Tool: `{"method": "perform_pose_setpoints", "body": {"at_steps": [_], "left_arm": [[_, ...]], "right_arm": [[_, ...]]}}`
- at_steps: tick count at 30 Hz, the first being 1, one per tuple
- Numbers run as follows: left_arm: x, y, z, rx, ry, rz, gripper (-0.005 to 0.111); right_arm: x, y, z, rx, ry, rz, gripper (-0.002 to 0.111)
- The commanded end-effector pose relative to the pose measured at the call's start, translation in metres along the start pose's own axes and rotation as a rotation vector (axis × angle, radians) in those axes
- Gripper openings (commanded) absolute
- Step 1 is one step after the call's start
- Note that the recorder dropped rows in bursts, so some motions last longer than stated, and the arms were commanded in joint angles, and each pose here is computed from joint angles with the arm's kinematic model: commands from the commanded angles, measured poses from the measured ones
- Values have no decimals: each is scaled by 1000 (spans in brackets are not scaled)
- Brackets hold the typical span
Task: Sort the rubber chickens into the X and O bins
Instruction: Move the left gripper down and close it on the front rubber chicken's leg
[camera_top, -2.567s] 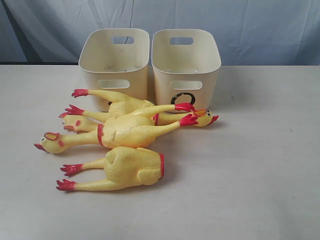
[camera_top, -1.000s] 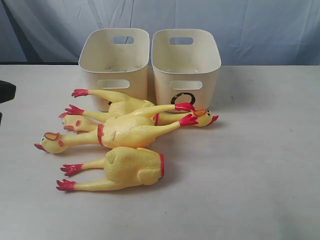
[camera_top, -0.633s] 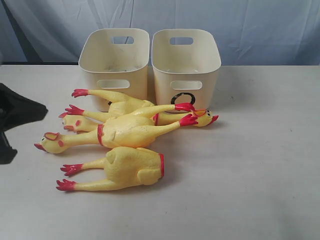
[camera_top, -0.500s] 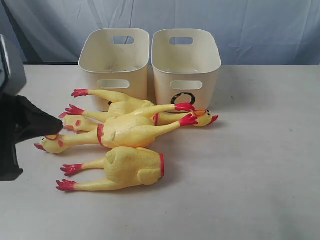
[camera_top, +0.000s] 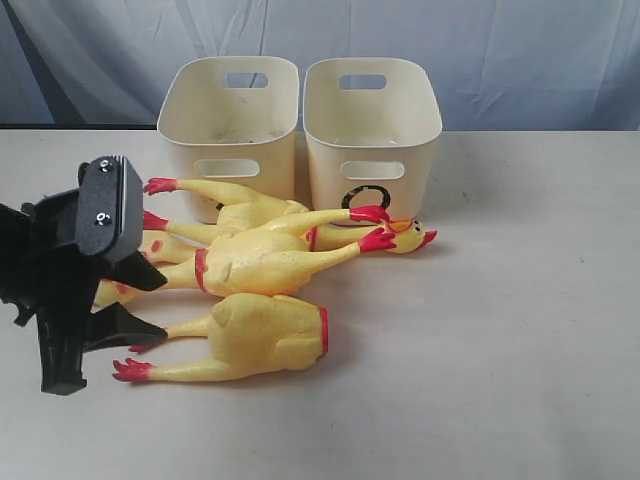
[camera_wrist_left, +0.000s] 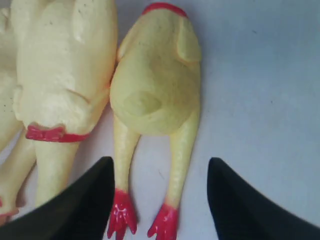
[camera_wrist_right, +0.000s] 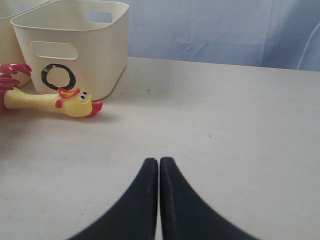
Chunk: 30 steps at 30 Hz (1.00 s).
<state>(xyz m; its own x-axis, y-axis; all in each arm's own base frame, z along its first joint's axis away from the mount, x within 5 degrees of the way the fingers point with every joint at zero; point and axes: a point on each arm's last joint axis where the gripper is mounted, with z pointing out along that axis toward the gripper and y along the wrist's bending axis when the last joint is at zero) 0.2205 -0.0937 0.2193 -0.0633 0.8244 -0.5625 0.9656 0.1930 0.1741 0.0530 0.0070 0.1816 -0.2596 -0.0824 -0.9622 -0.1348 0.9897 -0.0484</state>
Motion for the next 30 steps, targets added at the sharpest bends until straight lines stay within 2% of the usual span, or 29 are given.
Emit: {"method": "perform_pose_setpoints", "body": {"at_steps": [1, 5, 9, 14, 19, 30], "left_arm": [[7, 5, 15, 28, 42, 1, 57], [16, 6, 33, 92, 73, -32, 57], [21, 1, 53, 158, 145, 41, 57], [25, 0, 71, 184, 176, 44, 57], [32, 6, 83, 132, 201, 26, 56], [38, 7, 97, 145, 198, 12, 56]], "right_arm": [[0, 0, 0, -3, -14, -3, 2], [0, 0, 0, -2, -14, -4, 2], [0, 0, 0, -2, -14, -4, 2], [0, 0, 0, -2, -14, -4, 2], [-1, 0, 0, -2, -16, -4, 2], [-1, 0, 0, -2, -16, -4, 2]]}}
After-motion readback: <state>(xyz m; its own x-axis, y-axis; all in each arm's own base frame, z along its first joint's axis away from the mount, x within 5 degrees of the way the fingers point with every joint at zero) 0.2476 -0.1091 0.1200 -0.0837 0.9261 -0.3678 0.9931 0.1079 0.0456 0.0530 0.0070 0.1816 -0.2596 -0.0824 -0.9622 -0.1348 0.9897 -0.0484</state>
